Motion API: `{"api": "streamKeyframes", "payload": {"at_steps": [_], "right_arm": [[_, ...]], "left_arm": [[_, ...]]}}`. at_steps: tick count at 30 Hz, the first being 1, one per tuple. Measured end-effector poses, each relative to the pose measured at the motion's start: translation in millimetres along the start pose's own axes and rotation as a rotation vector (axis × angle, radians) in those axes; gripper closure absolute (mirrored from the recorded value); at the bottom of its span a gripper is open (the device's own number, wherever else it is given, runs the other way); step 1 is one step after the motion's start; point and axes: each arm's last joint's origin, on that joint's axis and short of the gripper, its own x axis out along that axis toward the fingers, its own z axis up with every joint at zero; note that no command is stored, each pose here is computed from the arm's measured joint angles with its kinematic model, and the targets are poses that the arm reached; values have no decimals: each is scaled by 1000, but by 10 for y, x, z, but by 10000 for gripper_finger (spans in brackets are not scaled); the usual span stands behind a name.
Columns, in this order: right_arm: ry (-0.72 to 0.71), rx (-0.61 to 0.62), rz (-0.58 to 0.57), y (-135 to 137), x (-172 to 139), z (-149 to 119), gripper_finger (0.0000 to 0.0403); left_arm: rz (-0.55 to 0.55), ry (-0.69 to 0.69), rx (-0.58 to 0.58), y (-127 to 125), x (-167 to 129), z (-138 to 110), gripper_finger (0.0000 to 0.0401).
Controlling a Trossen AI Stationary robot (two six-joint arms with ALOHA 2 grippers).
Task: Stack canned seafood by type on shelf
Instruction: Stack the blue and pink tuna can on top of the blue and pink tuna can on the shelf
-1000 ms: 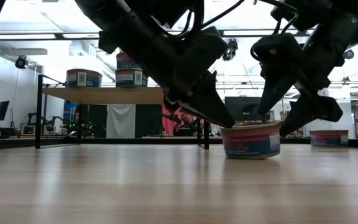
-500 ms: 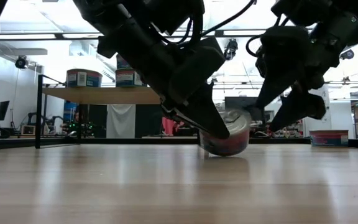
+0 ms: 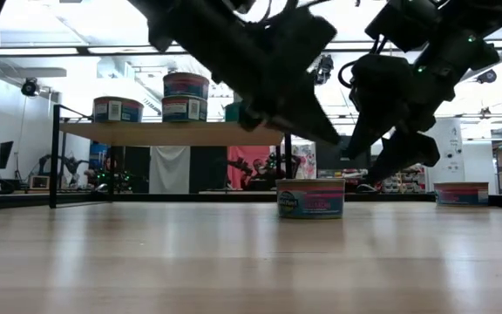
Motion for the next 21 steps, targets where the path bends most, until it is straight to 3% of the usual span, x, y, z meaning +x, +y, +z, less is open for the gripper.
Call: {"api": "streamKeyframes", "payload": {"at_steps": [3, 7, 12, 21], "right_arm": [[-3, 10, -1, -6, 1, 9, 103], [-3, 21, -1, -6, 1, 10, 111], [-15, 50, 19, 3, 1, 34, 112], [-31, 127, 136, -50, 2, 244, 83]], "left_arm": [[111, 19, 39, 89, 8, 14, 401], [143, 95, 19, 240, 47, -117, 401], [127, 129, 7, 217, 44, -258, 401], [121, 118, 3, 173, 34, -288, 401]]}}
